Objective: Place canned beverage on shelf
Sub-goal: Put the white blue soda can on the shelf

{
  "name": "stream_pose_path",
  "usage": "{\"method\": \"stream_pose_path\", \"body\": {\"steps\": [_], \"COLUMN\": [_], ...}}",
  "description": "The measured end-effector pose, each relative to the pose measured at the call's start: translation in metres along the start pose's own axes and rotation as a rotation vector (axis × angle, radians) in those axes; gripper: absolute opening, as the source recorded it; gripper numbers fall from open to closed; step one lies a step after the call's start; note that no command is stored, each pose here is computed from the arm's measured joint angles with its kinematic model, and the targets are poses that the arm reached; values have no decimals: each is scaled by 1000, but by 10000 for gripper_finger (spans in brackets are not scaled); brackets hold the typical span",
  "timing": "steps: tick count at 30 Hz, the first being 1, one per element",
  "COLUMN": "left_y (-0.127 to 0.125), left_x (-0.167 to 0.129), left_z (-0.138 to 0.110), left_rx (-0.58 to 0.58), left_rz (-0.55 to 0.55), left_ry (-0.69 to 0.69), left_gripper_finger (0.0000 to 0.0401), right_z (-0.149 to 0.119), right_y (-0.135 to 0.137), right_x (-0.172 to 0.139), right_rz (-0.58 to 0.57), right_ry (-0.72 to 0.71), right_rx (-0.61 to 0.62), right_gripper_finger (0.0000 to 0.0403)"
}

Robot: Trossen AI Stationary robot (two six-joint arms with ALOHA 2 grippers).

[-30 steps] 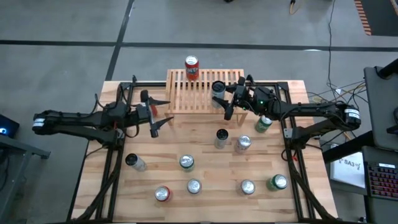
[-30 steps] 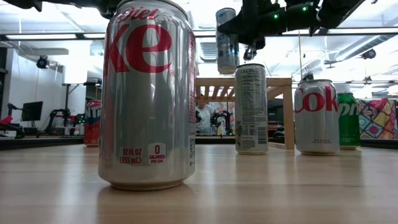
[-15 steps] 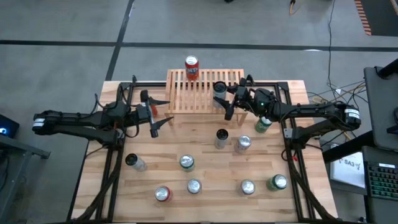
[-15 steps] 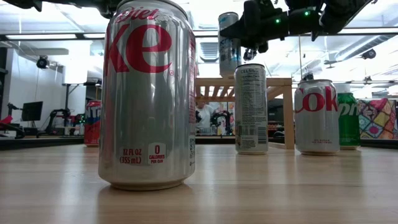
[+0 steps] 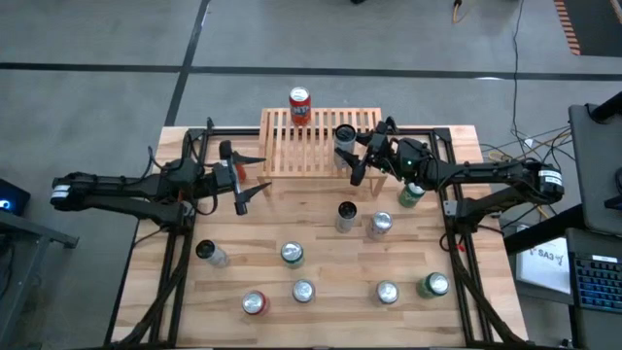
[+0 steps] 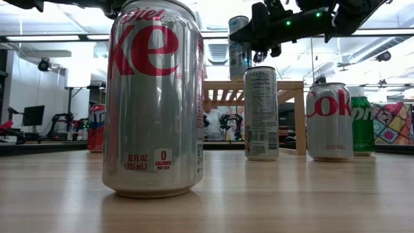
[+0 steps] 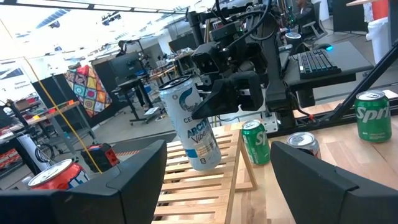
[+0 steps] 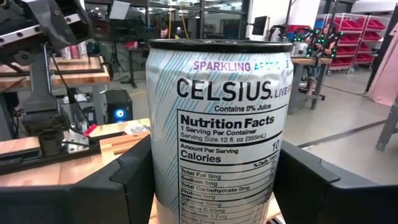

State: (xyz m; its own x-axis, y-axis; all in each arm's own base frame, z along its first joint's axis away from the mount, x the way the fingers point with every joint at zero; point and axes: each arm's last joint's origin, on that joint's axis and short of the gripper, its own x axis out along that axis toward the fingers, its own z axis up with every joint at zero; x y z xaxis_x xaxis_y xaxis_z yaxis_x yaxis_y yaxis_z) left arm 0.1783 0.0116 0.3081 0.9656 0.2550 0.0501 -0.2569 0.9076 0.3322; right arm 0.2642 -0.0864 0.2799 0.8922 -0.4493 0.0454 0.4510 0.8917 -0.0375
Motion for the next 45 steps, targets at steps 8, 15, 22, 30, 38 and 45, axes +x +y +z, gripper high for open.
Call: {"method": "stream_pose_path", "body": {"steps": [8,15,22,30,38,45], "left_y": [0,0,0,0,0,0], "left_x": [0,0,0,0,0,0], "left_z": [0,0,0,0,0,0], "left_rx": [0,1,5,5,5,7], "left_rz": [0,0,0,0,0,0], "left_ry": [0,1,1,1,1,1], "left_gripper_finger": [271,271,271,271,272,272], "right_z": [0,-2,-3,-3,-4,-5], "right_y": [0,0,0,0,0,0], "right_x": [0,0,0,0,0,0], "right_rz": [-16,-17,-16,-17,-17,-16], "right_ry": [3,18,32,32,42,54], "right_rx": [-9,-27,-4,-5,0,2], "right_gripper_finger": [240,240,240,241,270,275]}}
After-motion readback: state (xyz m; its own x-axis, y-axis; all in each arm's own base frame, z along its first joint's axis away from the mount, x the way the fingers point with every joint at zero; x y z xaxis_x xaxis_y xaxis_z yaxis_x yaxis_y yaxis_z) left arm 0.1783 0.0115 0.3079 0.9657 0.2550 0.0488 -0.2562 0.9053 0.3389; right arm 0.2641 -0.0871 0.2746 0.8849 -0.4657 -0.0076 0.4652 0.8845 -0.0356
